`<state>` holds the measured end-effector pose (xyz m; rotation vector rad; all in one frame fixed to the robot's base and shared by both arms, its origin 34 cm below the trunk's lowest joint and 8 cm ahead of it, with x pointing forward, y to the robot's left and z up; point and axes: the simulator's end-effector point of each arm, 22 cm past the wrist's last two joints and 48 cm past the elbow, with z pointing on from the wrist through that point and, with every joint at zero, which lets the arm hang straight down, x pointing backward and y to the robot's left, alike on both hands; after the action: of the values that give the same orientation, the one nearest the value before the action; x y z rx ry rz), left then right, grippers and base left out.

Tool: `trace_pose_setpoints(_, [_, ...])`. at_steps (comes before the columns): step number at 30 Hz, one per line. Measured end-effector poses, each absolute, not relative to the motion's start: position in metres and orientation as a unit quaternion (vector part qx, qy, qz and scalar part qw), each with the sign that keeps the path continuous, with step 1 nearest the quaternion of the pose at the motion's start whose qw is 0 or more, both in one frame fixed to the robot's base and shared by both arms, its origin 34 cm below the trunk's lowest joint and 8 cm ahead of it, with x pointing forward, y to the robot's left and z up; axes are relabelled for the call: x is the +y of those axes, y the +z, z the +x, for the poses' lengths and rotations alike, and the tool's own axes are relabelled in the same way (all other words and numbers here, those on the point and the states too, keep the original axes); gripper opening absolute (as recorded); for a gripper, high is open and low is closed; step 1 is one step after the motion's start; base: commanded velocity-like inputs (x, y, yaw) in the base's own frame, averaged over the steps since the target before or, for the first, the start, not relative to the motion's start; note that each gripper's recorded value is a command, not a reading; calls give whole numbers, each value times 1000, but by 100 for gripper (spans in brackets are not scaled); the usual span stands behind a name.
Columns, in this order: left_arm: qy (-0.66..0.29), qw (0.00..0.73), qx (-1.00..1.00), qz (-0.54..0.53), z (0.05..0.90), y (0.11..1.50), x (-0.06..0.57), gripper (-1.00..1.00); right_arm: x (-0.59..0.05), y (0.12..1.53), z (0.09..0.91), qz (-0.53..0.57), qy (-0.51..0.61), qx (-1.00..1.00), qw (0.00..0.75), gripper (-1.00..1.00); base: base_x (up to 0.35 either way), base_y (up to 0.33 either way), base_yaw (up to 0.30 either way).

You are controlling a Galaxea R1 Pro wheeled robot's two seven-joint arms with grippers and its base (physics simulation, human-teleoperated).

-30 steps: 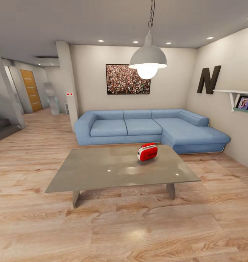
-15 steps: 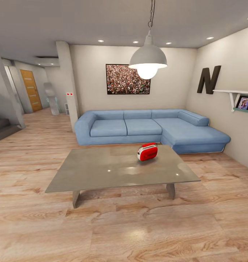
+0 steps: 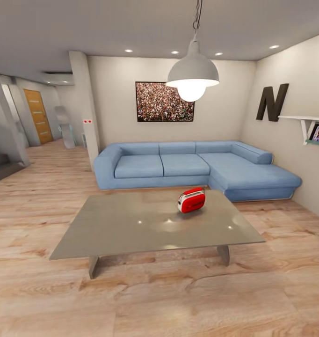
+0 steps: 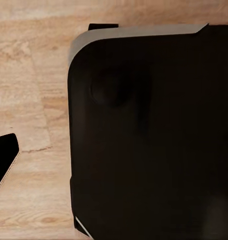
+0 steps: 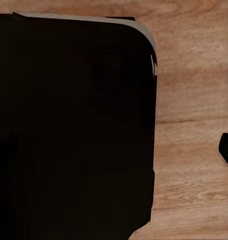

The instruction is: Turn on the radio receiver that's on the table in the living room.

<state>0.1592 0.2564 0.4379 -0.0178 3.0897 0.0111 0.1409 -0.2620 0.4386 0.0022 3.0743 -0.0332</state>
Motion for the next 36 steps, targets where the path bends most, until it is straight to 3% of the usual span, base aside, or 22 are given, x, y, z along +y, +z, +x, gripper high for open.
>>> trace_pose_setpoints(36, [7,29,1000,-9,161,438,259,100,-262,438,139,4,-11,999,30,100,324,0,0])
